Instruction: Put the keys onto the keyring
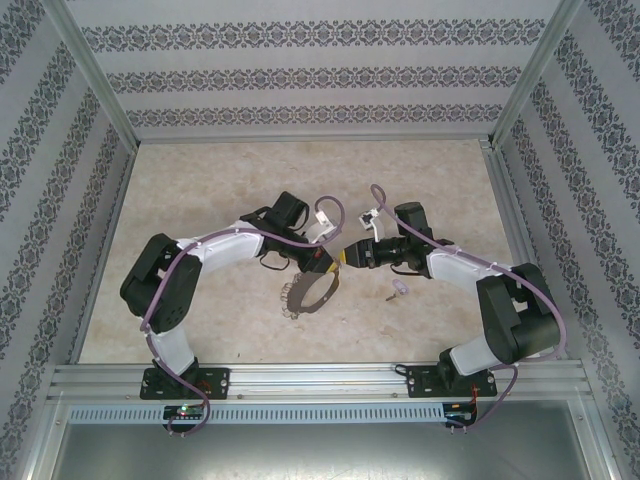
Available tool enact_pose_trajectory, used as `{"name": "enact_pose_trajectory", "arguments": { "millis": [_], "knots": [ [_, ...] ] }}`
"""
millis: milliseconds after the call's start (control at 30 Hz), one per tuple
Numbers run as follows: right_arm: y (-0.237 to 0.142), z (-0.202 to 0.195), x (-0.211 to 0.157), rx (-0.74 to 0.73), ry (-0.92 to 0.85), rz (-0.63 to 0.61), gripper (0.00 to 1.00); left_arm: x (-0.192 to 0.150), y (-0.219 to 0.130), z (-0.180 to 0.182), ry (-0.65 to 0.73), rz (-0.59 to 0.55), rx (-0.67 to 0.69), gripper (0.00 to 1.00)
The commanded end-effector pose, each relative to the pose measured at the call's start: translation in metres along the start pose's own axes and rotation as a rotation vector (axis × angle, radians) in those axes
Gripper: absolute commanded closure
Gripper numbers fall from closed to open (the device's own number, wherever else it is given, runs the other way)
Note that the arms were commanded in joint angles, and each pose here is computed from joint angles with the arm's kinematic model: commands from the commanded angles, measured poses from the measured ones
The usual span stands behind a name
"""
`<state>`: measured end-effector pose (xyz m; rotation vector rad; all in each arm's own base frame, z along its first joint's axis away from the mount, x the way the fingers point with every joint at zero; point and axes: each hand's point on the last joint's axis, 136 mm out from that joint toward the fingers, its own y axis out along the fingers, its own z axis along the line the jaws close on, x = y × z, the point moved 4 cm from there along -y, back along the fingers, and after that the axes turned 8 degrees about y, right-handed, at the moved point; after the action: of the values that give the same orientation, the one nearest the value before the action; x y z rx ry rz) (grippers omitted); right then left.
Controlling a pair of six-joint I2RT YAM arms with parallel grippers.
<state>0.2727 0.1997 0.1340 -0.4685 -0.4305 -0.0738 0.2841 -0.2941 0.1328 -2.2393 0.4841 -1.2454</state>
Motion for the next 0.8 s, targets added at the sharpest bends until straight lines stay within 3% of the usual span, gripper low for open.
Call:
{"name": "enact_pose_trajectory", "arguments": {
  "millis": [0, 167, 600, 633, 700, 767],
  "knots": [
    [0.001, 0.008, 0.002, 0.069, -0.03, -0.018, 0.61, 0.02, -0.019, -0.014, 0.057, -0.066, -0.05, 1.0],
    [0.006, 0.009, 0.001, 0.105, -0.028, -0.01, 0.61, 0.023, -0.024, -0.017, 0.061, -0.077, -0.056, 1.0],
    [0.011, 0.007, -0.006, 0.143, -0.004, 0.002, 0.77, 0.026, -0.032, -0.013, 0.05, -0.107, -0.048, 1.0],
    [0.011, 0.007, -0.006, 0.144, -0.002, 0.003, 0.77, 0.027, -0.032, -0.012, 0.051, -0.109, -0.045, 1.0],
    [0.011, 0.006, -0.007, 0.141, 0.0, 0.0, 0.65, 0.027, -0.032, -0.011, 0.05, -0.108, -0.043, 1.0],
    [0.01, 0.006, -0.008, 0.142, 0.003, -0.001, 0.63, 0.028, -0.032, -0.012, 0.051, -0.109, -0.045, 1.0]
  ]
}}
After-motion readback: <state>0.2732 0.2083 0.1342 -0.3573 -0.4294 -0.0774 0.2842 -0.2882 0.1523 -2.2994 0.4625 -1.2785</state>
